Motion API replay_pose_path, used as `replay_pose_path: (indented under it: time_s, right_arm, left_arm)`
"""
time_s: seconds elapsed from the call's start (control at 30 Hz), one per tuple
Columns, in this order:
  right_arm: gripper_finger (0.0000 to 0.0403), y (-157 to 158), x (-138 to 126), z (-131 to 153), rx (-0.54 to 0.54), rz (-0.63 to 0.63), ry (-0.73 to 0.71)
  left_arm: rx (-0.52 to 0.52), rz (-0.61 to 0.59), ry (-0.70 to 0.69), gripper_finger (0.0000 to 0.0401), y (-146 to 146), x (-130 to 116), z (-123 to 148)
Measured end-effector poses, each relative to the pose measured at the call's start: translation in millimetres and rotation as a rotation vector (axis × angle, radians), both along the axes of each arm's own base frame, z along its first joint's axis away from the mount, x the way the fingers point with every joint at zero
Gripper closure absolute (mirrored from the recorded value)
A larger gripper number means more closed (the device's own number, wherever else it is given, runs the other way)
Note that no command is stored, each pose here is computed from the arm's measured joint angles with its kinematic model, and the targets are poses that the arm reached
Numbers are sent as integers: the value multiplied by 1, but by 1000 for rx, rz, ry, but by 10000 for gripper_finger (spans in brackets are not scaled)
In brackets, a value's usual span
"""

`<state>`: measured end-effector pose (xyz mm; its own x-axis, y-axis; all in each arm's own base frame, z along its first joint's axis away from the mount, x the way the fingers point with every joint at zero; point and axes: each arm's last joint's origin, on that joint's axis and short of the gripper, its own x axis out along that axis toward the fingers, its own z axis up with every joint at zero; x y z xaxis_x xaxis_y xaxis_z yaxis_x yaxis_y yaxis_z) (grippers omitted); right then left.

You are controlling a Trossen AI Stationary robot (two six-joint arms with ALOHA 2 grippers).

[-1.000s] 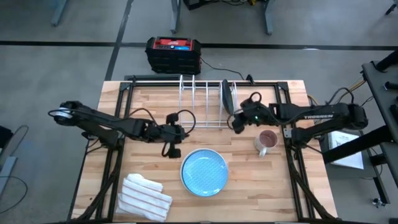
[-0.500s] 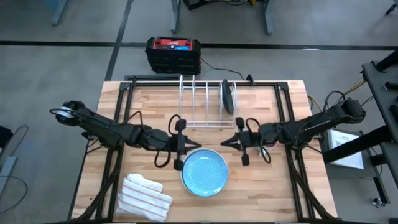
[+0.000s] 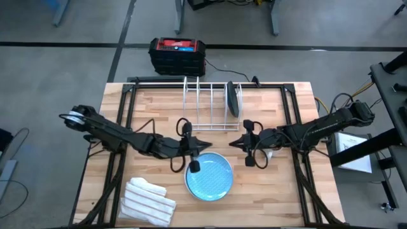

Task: Sort dishes
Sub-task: Put the blue plate in the dish rack

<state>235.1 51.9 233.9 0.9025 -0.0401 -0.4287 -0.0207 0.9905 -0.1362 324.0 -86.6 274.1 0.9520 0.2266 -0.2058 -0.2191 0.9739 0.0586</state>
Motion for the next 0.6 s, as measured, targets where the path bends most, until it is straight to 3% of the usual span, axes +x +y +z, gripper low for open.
replay_pose_path:
  time_s: [0.2, 0.4, 0.6]
  right_arm:
    - [401, 1, 0, 1, -48, 29, -4]
    - [401, 0, -2, -3, -79, 38, 30]
    - [401, -3, -14, -13, -34, -4, 182]
  left_arm:
    - [-70, 45, -77, 401, -2, 9, -4]
    - [-139, 43, -65, 401, -8, 9, -11]
    - [-182, -12, 41, 401, -26, -1, -20]
